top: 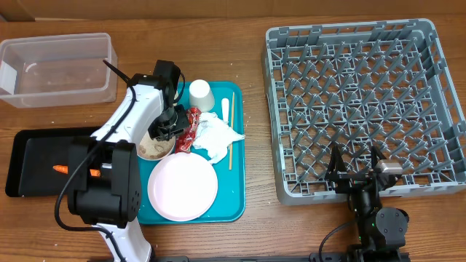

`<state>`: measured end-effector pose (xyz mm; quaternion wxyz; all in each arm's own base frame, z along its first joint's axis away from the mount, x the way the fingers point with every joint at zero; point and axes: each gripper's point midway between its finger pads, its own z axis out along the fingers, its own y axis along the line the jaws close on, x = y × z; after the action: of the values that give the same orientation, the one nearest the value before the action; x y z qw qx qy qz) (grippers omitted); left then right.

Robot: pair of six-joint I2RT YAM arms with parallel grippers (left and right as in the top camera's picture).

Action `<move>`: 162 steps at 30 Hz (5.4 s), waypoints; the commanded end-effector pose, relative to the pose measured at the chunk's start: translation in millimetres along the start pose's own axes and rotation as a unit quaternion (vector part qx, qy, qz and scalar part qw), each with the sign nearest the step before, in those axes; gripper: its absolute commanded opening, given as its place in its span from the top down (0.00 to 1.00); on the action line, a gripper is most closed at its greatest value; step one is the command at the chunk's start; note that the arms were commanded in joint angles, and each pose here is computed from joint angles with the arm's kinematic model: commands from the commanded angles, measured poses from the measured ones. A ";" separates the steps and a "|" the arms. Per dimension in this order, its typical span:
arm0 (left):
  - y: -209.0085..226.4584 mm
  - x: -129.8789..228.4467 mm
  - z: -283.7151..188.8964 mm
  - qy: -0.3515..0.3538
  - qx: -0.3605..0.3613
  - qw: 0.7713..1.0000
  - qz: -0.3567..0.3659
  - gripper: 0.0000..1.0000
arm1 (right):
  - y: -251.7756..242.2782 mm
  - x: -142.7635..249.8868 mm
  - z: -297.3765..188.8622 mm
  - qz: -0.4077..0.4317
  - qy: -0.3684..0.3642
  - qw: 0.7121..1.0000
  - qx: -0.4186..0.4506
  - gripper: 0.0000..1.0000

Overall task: Sort waste into correct bins and load items into the dishwasher rack
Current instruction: 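Return the left gripper to the tray and grasp the pink bowl rim, then carry the pink bowl to the black tray and tip out the rice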

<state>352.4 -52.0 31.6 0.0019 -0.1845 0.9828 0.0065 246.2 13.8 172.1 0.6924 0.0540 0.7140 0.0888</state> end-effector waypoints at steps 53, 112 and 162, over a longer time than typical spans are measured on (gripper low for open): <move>174.4 -71.5 -164.7 -0.068 0.408 0.902 -0.121 0.96 | -1.9 1.4 0.0 -0.002 -0.003 1.000 0.004 0.00; 248.3 -55.9 -105.8 -0.123 0.631 0.705 -0.300 0.96 | -1.9 1.4 0.0 -0.002 -0.003 1.000 0.004 0.00; 209.6 -24.6 -164.0 -0.125 0.596 0.763 -0.218 0.96 | -1.9 1.4 0.0 -0.002 -0.003 1.000 0.004 0.00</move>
<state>298.6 165.8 165.5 0.1974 -0.4181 0.6536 -0.5991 246.2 13.8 172.3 0.6927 0.0541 0.7137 0.0887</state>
